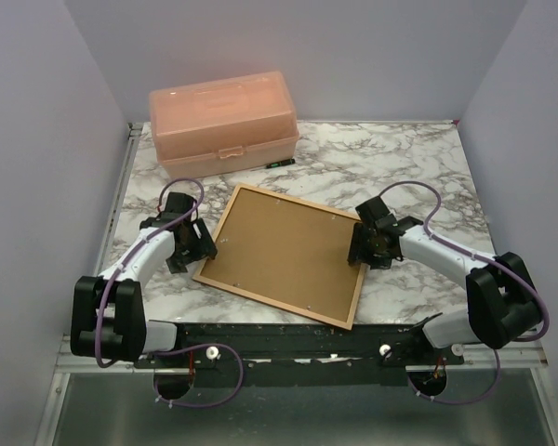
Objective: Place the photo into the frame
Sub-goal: Adjust the photo frame at the center of the board, then install the photo frame at the center of the board, then move the photo frame to the center of the board.
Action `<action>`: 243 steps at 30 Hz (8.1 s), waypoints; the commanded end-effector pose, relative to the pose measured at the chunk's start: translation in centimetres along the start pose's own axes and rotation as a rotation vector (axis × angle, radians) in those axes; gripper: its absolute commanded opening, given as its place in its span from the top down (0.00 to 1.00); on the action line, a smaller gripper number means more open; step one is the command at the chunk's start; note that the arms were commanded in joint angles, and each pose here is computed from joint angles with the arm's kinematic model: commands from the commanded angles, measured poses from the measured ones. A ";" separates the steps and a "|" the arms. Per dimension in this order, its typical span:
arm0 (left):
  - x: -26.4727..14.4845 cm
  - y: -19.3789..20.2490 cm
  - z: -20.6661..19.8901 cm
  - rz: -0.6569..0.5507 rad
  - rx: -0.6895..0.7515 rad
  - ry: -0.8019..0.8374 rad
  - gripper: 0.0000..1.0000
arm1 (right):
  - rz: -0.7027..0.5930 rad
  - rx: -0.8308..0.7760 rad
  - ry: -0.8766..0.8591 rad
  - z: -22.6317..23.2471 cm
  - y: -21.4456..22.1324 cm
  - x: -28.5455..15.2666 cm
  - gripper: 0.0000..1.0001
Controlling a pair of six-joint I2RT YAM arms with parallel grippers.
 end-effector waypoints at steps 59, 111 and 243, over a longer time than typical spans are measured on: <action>-3.5 7.0 -4.0 -0.032 0.042 0.128 0.01 | 0.064 0.011 -0.128 1.1 -5.8 0.7 0.01; 0.5 6.1 -4.0 0.010 0.045 0.175 0.07 | 0.012 0.047 -0.053 -0.5 -6.8 0.6 0.34; -1.7 9.4 -4.0 0.057 0.165 0.271 0.15 | 0.146 0.244 -0.169 -3.0 0.3 -1.9 0.00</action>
Point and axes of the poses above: each gripper's point midway between its finger pads, its own x axis out along the fingers, its own z axis along the line the jaws close on, y = z × x, the point moved 9 cm from there along -x, back along the fingers, and after that the axes turned 8 degrees about x, right-handed, at the moved point
